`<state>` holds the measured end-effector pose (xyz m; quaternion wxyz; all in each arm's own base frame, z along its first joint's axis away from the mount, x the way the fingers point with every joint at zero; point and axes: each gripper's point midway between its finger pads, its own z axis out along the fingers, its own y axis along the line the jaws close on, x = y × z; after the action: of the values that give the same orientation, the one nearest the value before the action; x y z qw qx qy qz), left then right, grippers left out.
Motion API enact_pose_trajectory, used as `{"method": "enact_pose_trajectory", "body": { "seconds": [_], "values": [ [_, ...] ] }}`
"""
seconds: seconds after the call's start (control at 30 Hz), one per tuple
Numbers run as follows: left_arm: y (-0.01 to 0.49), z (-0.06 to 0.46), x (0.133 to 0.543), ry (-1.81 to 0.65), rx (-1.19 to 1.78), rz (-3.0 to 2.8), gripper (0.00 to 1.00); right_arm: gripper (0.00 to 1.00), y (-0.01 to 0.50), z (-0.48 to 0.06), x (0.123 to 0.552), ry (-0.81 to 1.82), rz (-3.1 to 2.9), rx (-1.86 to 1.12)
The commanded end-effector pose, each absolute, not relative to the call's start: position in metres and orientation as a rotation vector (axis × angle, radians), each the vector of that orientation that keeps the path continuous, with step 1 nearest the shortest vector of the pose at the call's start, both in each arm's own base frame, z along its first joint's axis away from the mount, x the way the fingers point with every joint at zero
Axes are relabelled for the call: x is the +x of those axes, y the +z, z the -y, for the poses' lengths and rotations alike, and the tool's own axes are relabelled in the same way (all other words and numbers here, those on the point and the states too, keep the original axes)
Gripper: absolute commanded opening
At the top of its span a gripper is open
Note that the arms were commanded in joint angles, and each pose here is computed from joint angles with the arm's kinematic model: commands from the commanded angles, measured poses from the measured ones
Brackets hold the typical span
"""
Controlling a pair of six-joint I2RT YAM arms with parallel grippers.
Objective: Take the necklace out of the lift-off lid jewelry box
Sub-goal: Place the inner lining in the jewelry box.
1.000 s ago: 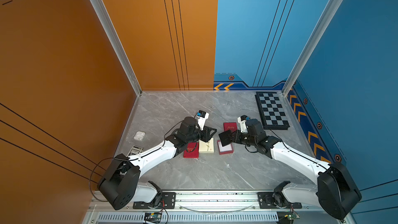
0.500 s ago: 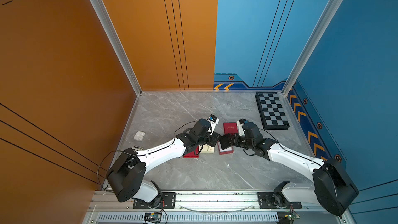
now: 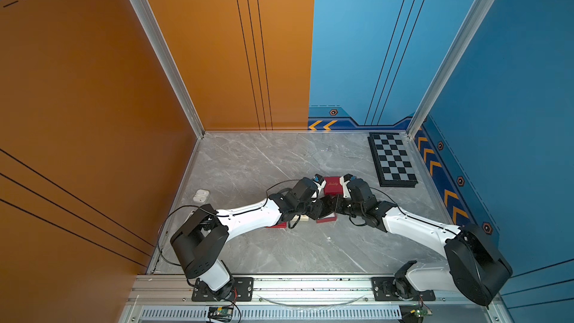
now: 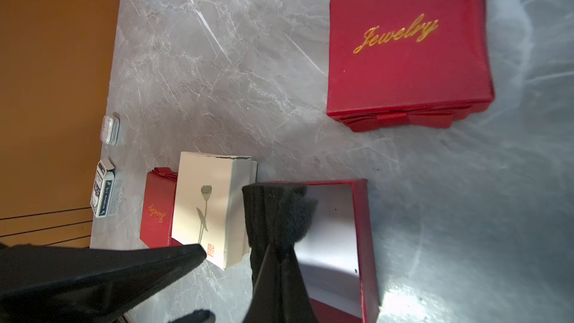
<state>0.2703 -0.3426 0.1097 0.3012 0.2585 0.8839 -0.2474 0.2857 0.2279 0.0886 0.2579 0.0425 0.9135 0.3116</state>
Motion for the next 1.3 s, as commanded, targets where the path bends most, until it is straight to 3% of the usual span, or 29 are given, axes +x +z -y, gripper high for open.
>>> {"method": "enact_pose_trajectory", "body": {
  "seconds": [0.0, 1.27],
  "values": [
    [0.112, 0.345, 0.272, -0.620, 0.706, -2.341, 0.30, 0.00, 0.082, -0.226, 0.287, 0.827, -2.473, 0.140],
    [0.061, 0.351, 0.277, -0.565, 0.705, -2.432, 0.22, 0.00, 0.047, -0.232, 0.280, 0.813, -2.553, 0.211]
  ]
}}
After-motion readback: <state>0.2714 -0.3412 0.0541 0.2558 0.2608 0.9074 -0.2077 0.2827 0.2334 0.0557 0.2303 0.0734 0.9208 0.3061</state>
